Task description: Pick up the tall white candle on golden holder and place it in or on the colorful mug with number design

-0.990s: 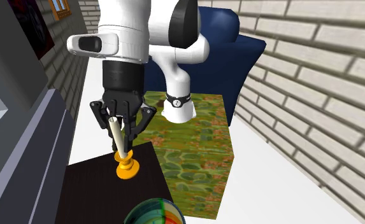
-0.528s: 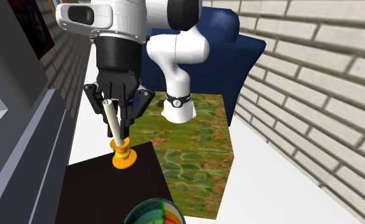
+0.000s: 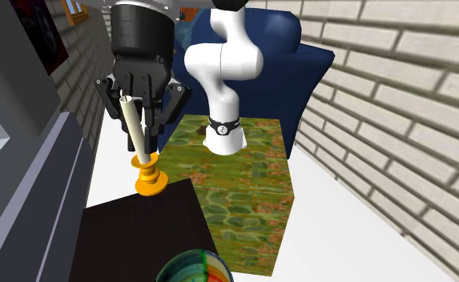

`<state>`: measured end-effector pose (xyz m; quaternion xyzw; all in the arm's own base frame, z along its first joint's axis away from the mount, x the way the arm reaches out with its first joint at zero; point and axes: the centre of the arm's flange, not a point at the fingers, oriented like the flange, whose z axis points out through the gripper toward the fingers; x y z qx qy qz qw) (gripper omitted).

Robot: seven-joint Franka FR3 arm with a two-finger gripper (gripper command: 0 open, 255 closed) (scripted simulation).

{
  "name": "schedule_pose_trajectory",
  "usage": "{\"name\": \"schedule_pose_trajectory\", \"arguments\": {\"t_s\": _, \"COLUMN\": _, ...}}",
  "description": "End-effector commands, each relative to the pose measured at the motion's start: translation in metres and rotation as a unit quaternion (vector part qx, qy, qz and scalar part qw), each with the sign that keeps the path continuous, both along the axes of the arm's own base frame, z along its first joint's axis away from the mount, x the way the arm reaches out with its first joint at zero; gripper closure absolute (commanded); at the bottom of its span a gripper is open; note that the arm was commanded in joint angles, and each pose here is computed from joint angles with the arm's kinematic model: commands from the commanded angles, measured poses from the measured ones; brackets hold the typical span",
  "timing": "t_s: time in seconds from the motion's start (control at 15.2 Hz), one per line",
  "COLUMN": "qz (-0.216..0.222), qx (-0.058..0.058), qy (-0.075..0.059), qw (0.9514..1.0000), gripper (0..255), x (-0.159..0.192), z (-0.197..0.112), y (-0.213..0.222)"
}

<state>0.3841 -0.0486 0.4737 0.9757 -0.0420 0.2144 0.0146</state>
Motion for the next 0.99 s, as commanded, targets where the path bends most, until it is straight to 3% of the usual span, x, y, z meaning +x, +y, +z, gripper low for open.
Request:
{"name": "schedule_pose_trajectory", "arguments": {"t_s": 0.0, "qz": 0.000, "qx": 0.000, "qy": 0.000, "qw": 1.0000, "gripper": 255, "x": 0.000, "z": 0.012, "y": 0.000}}
{"name": "schedule_pose_trajectory", "arguments": {"t_s": 0.92, "qz": 0.000, "qx": 0.000, "qy": 0.000, "qw": 1.0000, "gripper": 255, "x": 0.128, "z": 0.016, "y": 0.090}}
